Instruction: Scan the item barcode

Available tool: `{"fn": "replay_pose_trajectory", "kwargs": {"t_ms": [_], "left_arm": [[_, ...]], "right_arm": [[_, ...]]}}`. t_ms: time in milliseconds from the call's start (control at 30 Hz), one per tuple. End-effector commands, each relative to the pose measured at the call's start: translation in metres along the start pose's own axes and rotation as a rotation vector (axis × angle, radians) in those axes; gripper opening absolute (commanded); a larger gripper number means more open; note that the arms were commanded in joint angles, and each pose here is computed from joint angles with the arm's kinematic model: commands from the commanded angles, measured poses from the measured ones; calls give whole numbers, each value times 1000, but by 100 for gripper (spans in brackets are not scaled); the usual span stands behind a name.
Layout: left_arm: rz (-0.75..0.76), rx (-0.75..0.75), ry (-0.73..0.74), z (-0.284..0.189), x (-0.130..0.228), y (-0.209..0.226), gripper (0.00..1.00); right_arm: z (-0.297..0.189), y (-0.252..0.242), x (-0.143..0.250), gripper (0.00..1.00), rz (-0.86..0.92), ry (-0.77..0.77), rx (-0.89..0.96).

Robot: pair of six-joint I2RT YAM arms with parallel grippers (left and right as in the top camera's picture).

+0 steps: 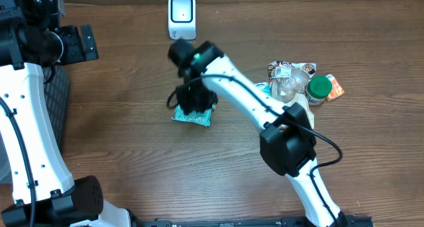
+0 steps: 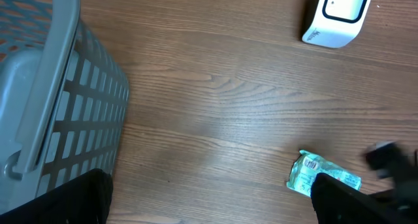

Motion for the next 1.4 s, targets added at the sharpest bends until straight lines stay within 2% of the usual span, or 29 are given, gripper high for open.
{"fn": "replay_pose_trajectory", "kwargs": {"t_ms": [0,133,233,367,700,867,1000,1167,1267,1367], "left_arm": [[26,2,-26,-6,-4,-3,100],[26,2,-26,-6,-4,-3,99],[26,2,-26,-6,-4,-3,99],[26,2,-26,-6,-4,-3,99],[26,2,-26,-6,-4,-3,100],[26,2,-26,-6,-4,-3,100],[26,2,-26,-6,-4,-3,100],[26,2,-26,-6,-4,-3,100],[26,2,-26,-6,-4,-3,99],[26,2,-26,-6,-4,-3,100]], "right_arm": [[26,19,29,30,-24,84,-14],[50,6,39,30,7,111,40],[55,-12,34,28,63,84,112],[53,-21,19,27,77,32,113],[48,-32,7,29,10,1,112],[12,-18,4,29,-118,-9,34],[-51,-23,-6,35,-202,-94,16],[-118,-61,-22,49,-134,-241,-12],[-125,-82,-26,56,-86,-240,-82],[-110,-98,-27,64,-89,-209,-135]]}}
Point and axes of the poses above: each gripper's point midway between its finger pads, its own z axis out along the fingers, its own y axis along the line the jaws close on, x = y × z, the point moved 2 cm from there along -z, back along the fingers, and after that the axes turned 4 degrees about -z, right-handed, at the moved point
